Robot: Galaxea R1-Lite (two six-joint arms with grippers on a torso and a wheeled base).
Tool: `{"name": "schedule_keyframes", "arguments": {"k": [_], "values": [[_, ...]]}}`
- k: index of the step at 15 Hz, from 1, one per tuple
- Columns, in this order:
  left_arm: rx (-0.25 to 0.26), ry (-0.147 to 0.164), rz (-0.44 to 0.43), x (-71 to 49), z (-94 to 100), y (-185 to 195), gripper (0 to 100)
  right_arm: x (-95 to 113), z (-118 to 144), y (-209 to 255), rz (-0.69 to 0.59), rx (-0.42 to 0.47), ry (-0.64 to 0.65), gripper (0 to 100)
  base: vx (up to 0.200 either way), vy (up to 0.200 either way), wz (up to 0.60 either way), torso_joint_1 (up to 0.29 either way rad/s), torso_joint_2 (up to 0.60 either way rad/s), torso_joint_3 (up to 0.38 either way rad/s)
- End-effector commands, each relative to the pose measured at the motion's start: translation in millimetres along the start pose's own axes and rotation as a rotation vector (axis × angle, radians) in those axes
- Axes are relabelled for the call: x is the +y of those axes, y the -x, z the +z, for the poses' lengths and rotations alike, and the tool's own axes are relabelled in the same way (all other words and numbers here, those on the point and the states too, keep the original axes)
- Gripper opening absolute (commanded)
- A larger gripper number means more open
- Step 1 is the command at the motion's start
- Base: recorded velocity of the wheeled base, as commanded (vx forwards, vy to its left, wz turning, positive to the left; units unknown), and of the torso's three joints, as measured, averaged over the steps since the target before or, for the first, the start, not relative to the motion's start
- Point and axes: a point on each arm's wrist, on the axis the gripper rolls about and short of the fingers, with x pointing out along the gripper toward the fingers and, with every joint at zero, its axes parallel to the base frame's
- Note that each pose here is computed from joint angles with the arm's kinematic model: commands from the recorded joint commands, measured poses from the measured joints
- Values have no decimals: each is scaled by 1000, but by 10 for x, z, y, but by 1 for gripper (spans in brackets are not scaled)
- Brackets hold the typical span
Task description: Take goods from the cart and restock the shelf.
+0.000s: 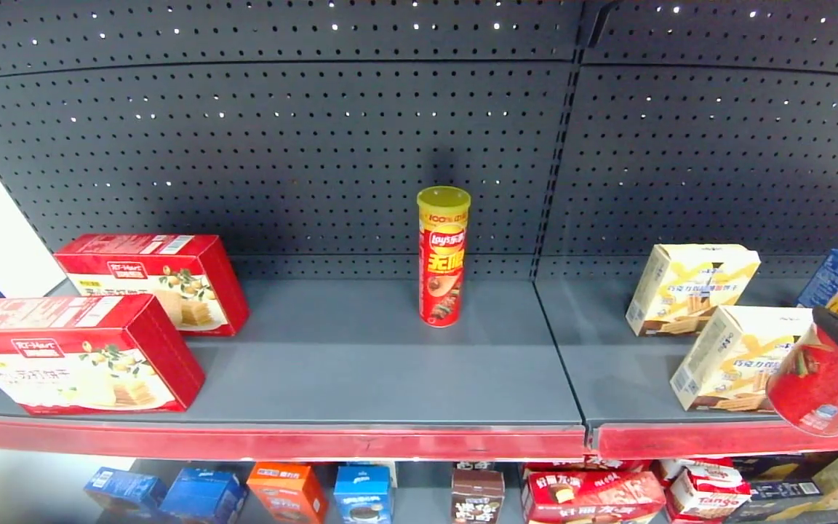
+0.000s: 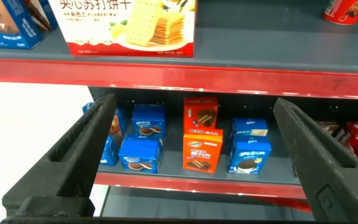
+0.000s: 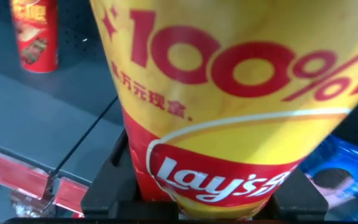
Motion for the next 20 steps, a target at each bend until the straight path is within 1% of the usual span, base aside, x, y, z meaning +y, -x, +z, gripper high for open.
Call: {"name": "schedule_keyframes", "arguments": {"k": [1, 3, 4, 6, 7, 9, 11, 13, 15, 16, 17, 18, 20], "values": [[1, 1, 0, 0, -1, -1, 100, -31, 42, 217, -78, -42, -24, 0, 0, 0, 0, 0, 0, 0], [1, 1, 0, 0, -1, -1, 100, -72, 82, 369, -145, -51, -51, 0, 0, 0, 0, 0, 0, 0], [1, -1, -1, -1, -1, -1, 100, -93, 63, 519, -200, -21, -53, 0, 0, 0, 0, 0, 0, 0], [1, -2, -3, -1, -1, -1, 100, -97, 5, 680, -256, 15, -44, 0, 0, 0, 0, 0, 0, 0], [1, -1, -3, 0, -1, -1, 100, -93, -18, 726, -274, 25, -45, 0, 0, 0, 0, 0, 0, 0], [1, -1, 0, 0, -1, -1, 100, -80, -61, 819, -304, 55, -86, 0, 0, 0, 0, 0, 0, 0], [1, -1, 0, 0, -1, -1, 100, -79, -48, 854, -306, 40, -123, 0, 0, 0, 0, 0, 0, 0], [0, -5, -4, -1, 4, 0, 100, -74, -43, 917, -327, 23, -125, 0, 0, 0, 0, 0, 0, 0], [1, -5, -4, -1, 2, 0, 100, -52, -52, 1057, -367, 55, -116, 0, 0, 0, 0, 0, 0, 0], [3, -16, -15, -4, 3, 2, 100, -27, -59, 1160, -383, 80, -113, 0, 0, 0, 0, 0, 0, 0], [5, -41, -40, -9, 1, 2, 100, 3, -64, 1268, -390, 113, -110, 0, 0, 0, 0, 0, 0, 0], [20, -59, -80, -17, 3, -8, 100, 42, -63, 1404, -397, 136, -110, 0, 0, 0, 0, 0, 0, 0], [75, -66, -88, -20, 18, -51, 100, 121, -42, 1613, -444, 172, -103, 0, 0, 0, 0, 0, 0, 0]]}}
